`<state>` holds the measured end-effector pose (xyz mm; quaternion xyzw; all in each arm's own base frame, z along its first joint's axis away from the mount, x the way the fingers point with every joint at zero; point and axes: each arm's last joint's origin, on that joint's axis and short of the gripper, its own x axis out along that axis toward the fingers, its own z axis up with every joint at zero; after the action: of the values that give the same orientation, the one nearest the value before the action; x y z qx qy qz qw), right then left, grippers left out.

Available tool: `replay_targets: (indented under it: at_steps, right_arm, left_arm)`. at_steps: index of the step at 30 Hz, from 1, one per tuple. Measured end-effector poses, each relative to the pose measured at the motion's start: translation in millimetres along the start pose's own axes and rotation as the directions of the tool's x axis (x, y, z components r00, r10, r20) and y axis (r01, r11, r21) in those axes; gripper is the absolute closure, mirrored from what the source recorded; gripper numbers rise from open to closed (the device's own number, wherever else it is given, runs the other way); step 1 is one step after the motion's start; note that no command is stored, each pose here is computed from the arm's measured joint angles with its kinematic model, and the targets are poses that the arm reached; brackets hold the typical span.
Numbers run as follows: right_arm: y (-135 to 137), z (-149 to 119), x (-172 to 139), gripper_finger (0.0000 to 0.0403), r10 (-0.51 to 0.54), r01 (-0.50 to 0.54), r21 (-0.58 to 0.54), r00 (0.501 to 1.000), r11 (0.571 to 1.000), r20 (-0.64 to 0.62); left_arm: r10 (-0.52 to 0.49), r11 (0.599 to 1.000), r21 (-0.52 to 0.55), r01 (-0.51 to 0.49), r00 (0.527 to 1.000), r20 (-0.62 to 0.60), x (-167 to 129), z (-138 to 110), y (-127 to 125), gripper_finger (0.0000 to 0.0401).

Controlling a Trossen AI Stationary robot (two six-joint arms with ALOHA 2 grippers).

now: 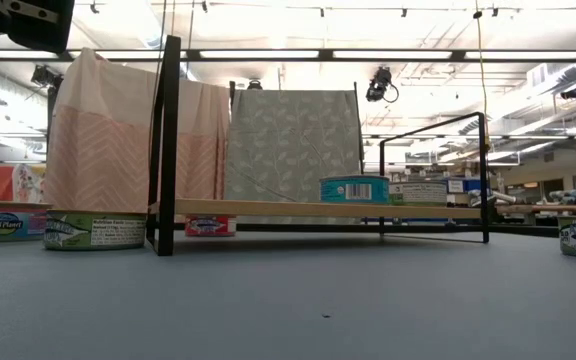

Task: Stack canned seafood by type on shelf
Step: Put the red tuna can on the shelf

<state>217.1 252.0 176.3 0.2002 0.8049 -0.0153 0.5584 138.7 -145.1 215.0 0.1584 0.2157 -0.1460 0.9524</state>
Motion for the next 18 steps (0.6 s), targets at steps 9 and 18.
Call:
replay_targets:
  at_steps: [9,18]
  right_arm:
    - [-14,30,-16,0.0256,0.010,-0.010,-0.002,0.997,1.000,0.080]
    - [-25,57,-42,0.0261,-0.039,0.057,-0.072,0.973,0.996,0.228]
  left_arm:
    - [0.000,1.000,0.000,0.000,1.000,0.000,0,0,0,0.0397]
    - [0.000,1.000,0.000,0.000,1.000,0.000,0,0,0,0.0397]
